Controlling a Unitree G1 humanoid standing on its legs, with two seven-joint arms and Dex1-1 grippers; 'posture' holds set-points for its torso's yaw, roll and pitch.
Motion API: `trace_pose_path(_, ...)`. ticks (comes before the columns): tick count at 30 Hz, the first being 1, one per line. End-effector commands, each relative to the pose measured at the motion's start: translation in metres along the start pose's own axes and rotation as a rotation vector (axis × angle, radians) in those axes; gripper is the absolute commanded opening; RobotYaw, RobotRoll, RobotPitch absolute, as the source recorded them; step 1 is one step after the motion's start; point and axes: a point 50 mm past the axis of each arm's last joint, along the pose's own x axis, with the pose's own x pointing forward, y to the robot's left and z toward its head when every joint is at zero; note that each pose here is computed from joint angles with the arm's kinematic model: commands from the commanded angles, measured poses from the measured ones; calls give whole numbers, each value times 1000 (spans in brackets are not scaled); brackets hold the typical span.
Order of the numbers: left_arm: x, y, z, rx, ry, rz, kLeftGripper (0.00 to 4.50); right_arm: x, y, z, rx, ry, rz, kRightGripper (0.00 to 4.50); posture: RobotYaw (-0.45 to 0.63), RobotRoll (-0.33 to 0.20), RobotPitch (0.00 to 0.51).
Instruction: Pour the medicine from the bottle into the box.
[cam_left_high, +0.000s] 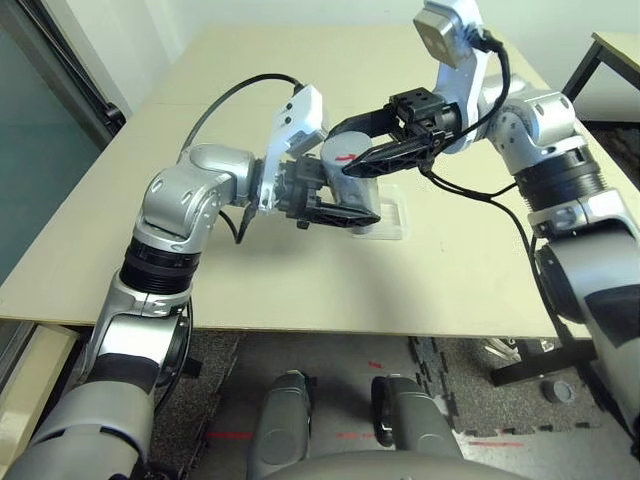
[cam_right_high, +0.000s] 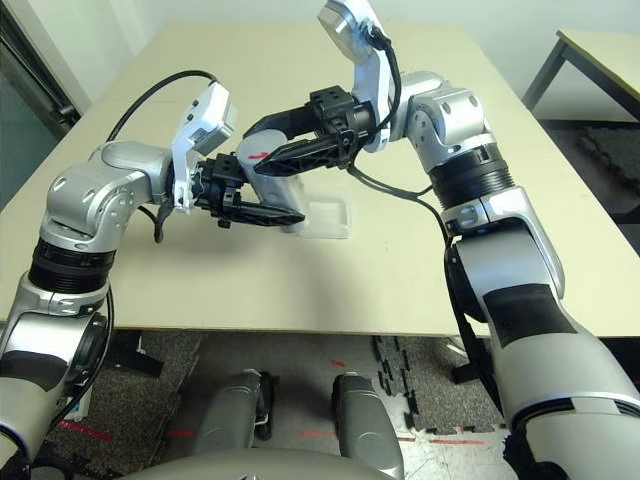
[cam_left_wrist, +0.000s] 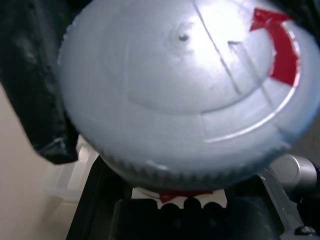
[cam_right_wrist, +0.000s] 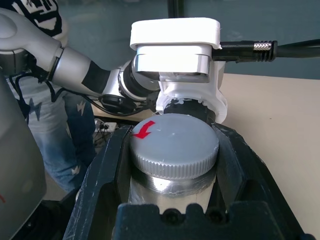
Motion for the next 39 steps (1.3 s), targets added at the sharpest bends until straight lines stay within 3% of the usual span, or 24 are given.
trace_pose_path(1, 27, -19, 11, 86, -5, -181, 2549, 0, -3, 3, -21, 56, -22, 2929, 166, 0, 133)
trace_pose_path(5, 23, -11, 8, 77, -5, -126, 2549, -16, 0, 0, -15, 87, -101, 4328, 151, 0, 129)
trace_pose_path(6, 21, -7, 5, 69, -6, -99, 2549, -20, 3, -1, -16, 93, -132, 4500, 145, 0, 127)
trace_pose_path(18, -6, 22, -18, 22, 10, 92, 2549, -49, 41, -23, 48, 64, -384, 4500, 90, 0, 109)
trace_pose_path(28, -10, 38, -32, -6, 24, 166, 2549, -24, 34, -16, -4, 58, -501, 4500, 83, 0, 100)
trace_pose_path(39, -1, 49, -47, -27, 49, 199, 2549, 5, 13, -22, -89, 181, -621, 4500, 83, 0, 88)
